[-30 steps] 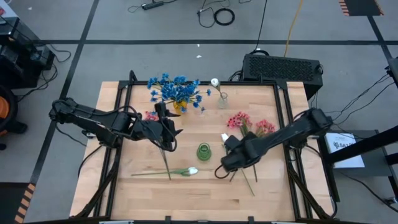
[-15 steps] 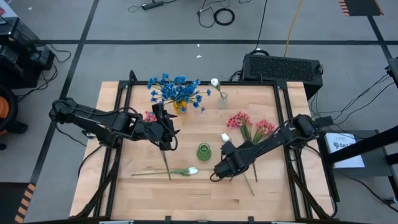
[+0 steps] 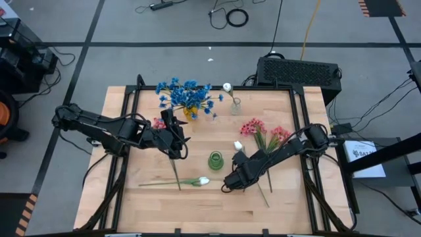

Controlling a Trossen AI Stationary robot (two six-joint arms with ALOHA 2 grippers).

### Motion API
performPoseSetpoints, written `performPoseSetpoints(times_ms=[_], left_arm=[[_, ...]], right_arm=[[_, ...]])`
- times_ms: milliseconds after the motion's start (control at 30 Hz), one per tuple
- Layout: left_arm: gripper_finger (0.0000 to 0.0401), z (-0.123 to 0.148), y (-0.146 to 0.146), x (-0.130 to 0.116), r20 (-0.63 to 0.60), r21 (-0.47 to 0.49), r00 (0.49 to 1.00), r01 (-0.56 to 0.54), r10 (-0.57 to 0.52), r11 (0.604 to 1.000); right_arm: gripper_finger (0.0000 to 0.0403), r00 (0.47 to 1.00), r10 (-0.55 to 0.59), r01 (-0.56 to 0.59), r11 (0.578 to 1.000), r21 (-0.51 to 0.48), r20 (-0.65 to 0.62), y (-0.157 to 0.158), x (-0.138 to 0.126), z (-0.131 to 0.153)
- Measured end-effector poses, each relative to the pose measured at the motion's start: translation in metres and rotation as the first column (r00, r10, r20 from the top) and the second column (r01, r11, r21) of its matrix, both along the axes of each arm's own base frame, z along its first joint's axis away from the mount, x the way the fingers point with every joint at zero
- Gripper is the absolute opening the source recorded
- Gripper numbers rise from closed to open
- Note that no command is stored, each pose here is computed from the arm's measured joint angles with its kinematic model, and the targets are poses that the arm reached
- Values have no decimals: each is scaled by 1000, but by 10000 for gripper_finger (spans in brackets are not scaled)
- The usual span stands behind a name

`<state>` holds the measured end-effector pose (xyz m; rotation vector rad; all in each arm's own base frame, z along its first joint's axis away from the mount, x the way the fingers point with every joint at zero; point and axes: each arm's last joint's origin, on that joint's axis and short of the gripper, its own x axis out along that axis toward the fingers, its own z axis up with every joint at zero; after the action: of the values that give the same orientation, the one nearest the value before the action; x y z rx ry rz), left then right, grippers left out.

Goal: Sort flowers into vase by color
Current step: Put the right white tulip into the transparent vase

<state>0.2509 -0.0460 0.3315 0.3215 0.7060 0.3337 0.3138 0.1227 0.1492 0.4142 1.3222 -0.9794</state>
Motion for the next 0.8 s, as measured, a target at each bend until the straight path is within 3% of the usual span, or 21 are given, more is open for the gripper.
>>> performPoseSetpoints(times_ms=[200, 400, 800], left_arm=[[280, 0, 0, 0, 0, 0, 1000, 0, 0, 1000], [280, 0, 0, 0, 0, 0, 1000, 0, 0, 1000], [280, 0, 0, 0, 0, 0, 1000, 0, 0, 1000]], right_arm=[[201, 1000, -22, 22, 1000, 1, -16, -1, -3, -2], [162, 999, -34, 35, 999, 29, -27, -3, -10, -16], [81, 1000, 11, -10, 999, 39, -9, -5, -7, -16]])
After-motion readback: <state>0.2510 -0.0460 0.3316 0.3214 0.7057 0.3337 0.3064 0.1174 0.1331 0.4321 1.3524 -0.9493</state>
